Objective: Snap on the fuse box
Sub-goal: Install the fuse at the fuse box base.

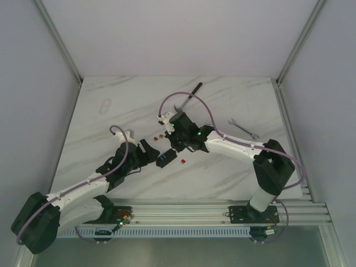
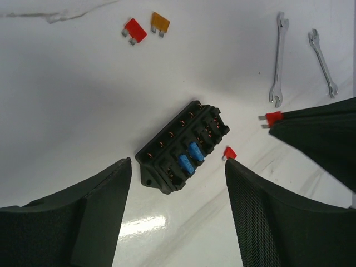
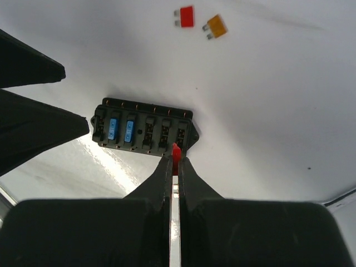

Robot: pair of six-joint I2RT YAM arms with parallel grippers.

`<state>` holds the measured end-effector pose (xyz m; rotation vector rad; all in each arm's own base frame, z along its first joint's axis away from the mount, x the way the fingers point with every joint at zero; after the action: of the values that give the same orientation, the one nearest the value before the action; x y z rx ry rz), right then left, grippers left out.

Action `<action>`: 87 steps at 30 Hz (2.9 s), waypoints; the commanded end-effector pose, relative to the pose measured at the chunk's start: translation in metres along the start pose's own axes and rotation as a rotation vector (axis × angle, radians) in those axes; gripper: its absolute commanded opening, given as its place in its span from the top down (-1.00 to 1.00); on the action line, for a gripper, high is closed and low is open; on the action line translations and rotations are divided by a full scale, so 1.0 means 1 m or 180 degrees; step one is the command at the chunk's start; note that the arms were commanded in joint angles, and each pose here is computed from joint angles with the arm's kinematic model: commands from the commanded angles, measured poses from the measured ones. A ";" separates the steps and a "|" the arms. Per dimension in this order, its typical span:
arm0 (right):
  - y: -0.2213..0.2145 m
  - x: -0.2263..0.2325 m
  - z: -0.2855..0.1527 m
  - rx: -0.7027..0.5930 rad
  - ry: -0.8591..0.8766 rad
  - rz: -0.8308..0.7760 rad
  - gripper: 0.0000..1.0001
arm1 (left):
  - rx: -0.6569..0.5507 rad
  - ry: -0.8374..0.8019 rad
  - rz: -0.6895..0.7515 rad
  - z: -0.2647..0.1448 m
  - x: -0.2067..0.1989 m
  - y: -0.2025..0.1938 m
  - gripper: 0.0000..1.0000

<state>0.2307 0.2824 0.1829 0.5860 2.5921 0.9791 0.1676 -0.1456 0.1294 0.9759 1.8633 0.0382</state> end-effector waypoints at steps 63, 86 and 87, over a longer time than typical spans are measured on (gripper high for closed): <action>0.002 0.045 0.055 0.0634 -0.0093 0.0030 1.00 | 0.0432 0.0136 -0.0643 0.024 0.027 -0.030 0.01; 0.017 0.040 0.035 0.0319 -0.0299 0.0167 1.00 | 0.0426 0.0165 -0.0644 0.023 0.029 -0.030 0.01; 0.017 0.040 0.036 0.0328 -0.0293 0.0165 1.00 | 0.0425 0.0163 -0.0642 0.023 0.029 -0.030 0.01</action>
<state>0.2157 0.3303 0.1497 0.6971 2.6205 0.7598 0.1650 -0.1576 0.0860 0.8843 2.0147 -0.1730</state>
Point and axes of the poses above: each gripper's point midway between its finger pads, its own z axis out along the fingers, its own x axis along the line the jaws close on, y = z × x, the point moved 10 cm from there along -z, back along the fingers, and after that the axes turned 15 degrees about -z, right-handed, at the moved point
